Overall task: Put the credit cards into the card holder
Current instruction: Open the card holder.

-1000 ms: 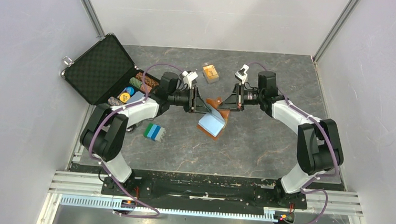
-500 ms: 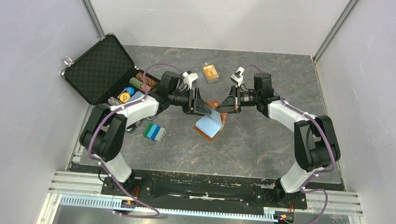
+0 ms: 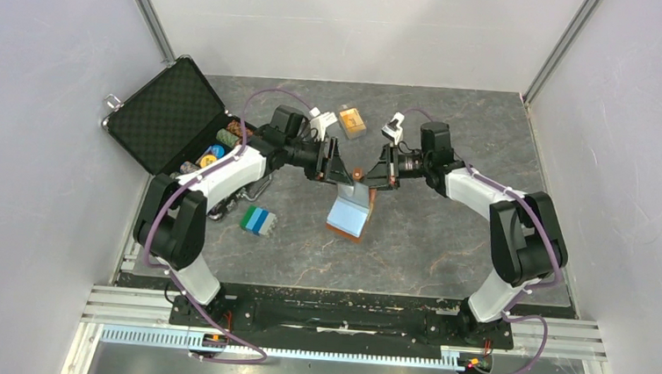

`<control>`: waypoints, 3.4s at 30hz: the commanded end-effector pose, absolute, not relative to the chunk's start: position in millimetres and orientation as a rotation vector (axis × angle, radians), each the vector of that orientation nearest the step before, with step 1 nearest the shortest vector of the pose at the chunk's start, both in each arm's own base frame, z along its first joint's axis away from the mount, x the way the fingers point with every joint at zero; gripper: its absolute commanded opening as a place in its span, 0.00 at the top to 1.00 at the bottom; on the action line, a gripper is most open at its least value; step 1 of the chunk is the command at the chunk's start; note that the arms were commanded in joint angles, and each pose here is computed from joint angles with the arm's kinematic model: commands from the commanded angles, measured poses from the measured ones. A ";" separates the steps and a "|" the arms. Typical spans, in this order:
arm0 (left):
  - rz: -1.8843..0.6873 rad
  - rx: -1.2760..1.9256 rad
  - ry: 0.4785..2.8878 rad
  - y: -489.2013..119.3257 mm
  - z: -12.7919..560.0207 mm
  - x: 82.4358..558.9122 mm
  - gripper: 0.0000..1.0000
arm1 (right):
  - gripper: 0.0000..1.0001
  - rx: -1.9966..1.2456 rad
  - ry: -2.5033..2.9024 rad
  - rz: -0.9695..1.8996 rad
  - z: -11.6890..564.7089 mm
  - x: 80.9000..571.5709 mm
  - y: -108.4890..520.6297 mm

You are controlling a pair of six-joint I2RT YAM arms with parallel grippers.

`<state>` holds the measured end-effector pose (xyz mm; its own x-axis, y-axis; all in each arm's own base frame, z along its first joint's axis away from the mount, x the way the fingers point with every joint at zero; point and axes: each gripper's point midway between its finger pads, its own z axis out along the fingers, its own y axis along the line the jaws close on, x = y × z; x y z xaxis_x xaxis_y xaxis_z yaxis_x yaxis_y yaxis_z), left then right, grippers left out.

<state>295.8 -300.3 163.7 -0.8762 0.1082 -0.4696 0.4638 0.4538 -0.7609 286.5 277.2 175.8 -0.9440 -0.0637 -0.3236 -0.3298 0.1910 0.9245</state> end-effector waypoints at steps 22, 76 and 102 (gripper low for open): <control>-1.543 0.558 2.271 -304.5 166.9 282.1 0.83 | 1.00 -0.178 1.891 2.455 235.7 252.2 281.1; -1.825 0.331 2.004 -294.1 237.3 308.6 0.98 | 0.36 -0.414 2.073 1.717 174.4 299.9 272.8; -1.642 0.165 2.123 -276.9 206.1 307.7 0.17 | 1.00 -0.143 1.852 1.789 236.7 325.1 245.4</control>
